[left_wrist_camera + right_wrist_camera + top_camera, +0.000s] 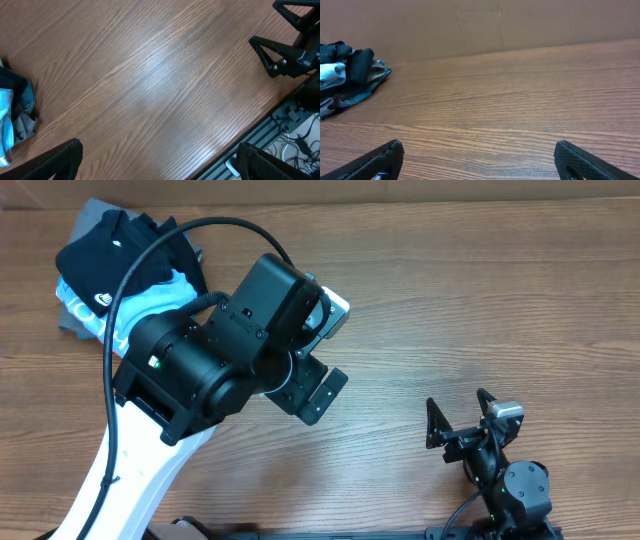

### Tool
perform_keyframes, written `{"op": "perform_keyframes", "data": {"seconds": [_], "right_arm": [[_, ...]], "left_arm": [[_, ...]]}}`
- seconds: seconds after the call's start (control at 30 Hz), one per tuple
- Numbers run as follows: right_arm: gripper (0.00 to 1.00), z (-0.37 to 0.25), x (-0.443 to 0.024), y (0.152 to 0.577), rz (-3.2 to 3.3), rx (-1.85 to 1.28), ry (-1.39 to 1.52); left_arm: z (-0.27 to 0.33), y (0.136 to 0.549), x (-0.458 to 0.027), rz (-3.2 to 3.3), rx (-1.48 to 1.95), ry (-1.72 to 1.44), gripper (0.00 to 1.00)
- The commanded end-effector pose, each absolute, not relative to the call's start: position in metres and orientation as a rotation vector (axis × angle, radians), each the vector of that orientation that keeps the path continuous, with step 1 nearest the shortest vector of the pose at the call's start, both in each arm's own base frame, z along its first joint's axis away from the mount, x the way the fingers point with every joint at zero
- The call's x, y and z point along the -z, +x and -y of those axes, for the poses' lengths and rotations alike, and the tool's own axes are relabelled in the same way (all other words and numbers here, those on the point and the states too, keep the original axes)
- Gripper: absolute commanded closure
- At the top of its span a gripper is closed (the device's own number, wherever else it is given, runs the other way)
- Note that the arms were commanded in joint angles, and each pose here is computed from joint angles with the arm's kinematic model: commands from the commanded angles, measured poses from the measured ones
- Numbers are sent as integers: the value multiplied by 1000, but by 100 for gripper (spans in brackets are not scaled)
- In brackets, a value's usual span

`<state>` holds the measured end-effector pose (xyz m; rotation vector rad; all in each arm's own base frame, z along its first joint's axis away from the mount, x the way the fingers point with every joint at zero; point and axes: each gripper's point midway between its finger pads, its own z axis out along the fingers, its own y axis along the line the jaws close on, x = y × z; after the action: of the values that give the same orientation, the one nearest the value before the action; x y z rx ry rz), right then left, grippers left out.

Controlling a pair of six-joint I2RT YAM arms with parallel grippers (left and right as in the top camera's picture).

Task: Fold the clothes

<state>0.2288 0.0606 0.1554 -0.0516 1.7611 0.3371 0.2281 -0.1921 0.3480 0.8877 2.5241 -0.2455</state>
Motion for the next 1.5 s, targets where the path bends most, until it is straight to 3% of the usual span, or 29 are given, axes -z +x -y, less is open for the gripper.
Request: {"op": "perform_keyframes", "data": {"seconds": [0.0, 0.87, 1.17, 1.47], "right_arm": [[0, -59, -156, 229, -1749, -337, -38], [0, -59, -156, 229, -1749, -337, -38], [0, -59, -156, 229, -1749, -337, -38], [0, -59, -156, 229, -1749, -337, -38]], "left_arm": [[187, 235, -348, -2516, 177, 859, 0], [183, 234, -346, -2527, 156, 860, 0], [199, 270, -389, -2204, 150, 938, 0], [161, 294, -404, -2100, 193, 736, 0]]}}
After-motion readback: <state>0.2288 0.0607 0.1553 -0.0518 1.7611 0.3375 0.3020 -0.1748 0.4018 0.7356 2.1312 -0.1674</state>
